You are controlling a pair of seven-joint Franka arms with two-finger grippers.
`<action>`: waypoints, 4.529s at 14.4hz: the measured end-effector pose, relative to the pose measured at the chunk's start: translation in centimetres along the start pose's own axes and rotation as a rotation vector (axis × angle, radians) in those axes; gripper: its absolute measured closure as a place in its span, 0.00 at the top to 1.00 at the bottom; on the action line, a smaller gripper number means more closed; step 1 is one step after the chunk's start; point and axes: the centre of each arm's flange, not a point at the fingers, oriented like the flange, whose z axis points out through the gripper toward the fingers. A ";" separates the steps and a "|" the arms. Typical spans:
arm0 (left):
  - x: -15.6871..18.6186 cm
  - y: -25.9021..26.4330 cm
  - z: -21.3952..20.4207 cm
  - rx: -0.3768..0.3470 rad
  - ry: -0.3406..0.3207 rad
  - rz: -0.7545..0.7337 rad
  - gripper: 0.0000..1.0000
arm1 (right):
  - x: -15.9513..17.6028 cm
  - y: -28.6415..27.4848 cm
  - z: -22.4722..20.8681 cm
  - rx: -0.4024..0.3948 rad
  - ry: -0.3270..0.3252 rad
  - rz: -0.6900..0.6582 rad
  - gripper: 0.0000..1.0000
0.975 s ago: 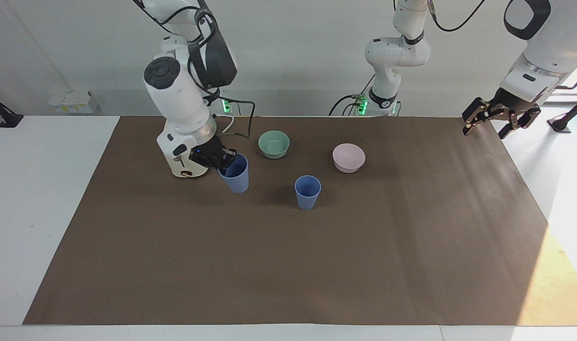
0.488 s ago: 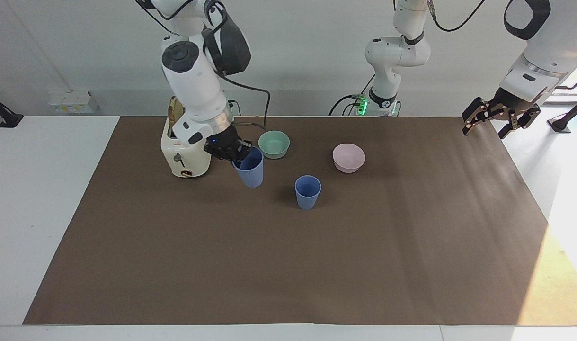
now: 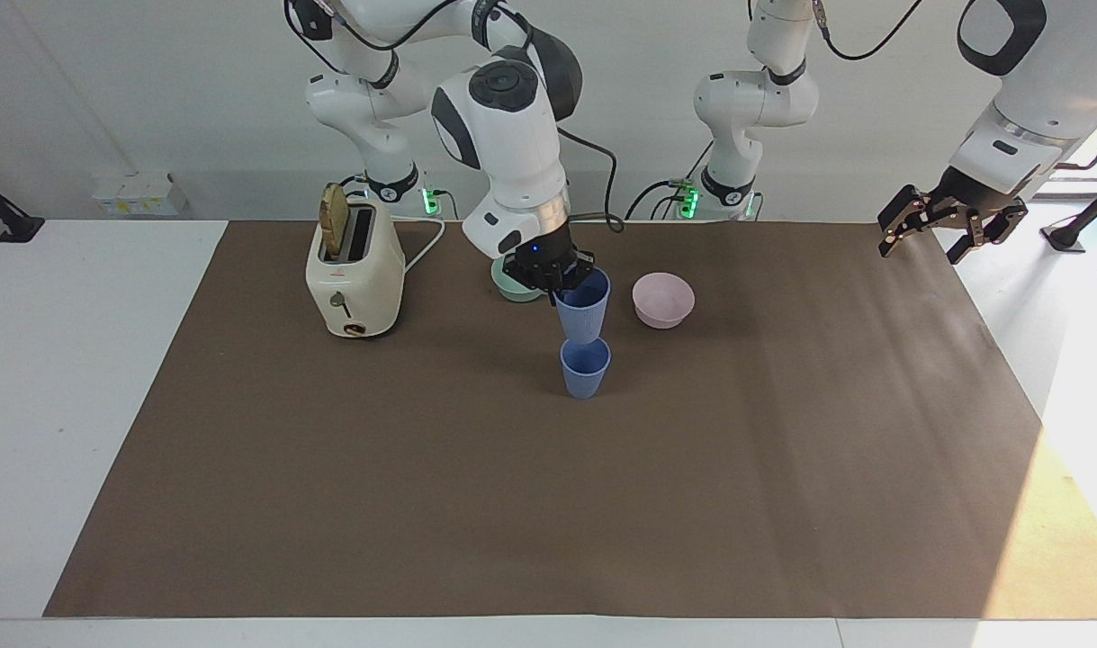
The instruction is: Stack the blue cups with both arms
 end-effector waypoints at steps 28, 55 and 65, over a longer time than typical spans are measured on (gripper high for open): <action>0.1 0.3 0.0 0.000 0.000 0.006 1.00 | 2.5 2.1 3.6 -0.029 0.003 0.015 1.00; 0.0 0.5 0.0 -0.001 -0.004 0.010 1.00 | 5.6 26.7 -13.7 -0.172 -0.036 -0.167 1.00; 0.0 0.5 0.0 -0.001 -0.004 0.010 1.00 | 5.2 26.3 -13.8 -0.174 -0.021 -0.174 1.00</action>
